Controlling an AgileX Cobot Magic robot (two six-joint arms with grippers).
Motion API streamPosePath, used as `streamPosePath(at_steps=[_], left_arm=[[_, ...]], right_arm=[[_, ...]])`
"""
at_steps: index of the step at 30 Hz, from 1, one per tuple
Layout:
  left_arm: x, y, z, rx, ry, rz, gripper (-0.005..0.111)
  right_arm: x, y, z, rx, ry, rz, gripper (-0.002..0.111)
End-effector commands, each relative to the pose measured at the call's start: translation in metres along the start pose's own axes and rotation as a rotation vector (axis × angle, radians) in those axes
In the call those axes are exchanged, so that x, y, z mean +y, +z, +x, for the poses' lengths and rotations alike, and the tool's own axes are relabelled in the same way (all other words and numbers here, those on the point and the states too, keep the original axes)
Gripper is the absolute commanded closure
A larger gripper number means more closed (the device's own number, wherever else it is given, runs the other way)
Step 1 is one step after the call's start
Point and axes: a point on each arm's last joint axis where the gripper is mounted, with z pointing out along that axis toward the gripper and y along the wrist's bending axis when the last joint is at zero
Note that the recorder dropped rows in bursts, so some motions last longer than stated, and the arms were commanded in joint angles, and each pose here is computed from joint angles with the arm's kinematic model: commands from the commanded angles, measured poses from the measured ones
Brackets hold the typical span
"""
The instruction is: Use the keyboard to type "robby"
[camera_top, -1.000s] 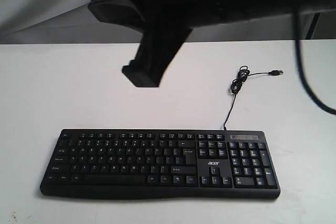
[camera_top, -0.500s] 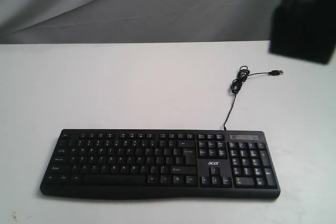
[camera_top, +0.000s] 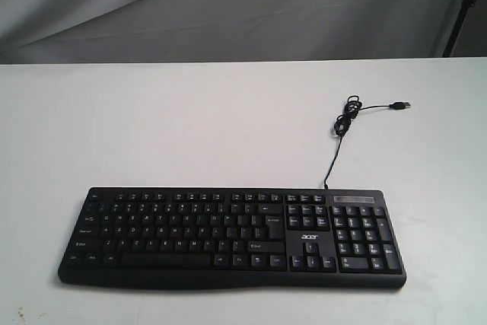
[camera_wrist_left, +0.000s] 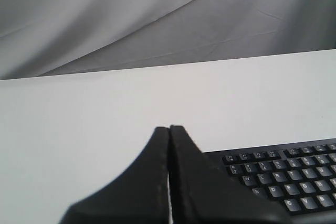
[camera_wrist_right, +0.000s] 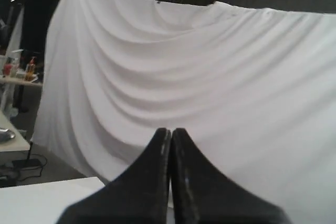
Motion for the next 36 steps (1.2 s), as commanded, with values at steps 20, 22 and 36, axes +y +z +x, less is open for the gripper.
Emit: streamPosePath(at_steps=[20, 22, 36], left_arm=[[0.0, 0.0, 0.001, -0.005, 0.003, 0.005, 0.107], [0.0, 0.0, 0.001, -0.005, 0.003, 0.005, 0.107], [0.0, 0.0, 0.001, -0.005, 0.003, 0.005, 0.107]], right_arm=[[0.006, -0.138, 0.156, -0.121, 0.451, 0.882, 0.108], [0.009, -0.143, 0.166, -0.104, 0.411, 0.911, 0.108], [0.023, -0.153, 0.229, 0.316, 0.19, 0.88, 0.108]])
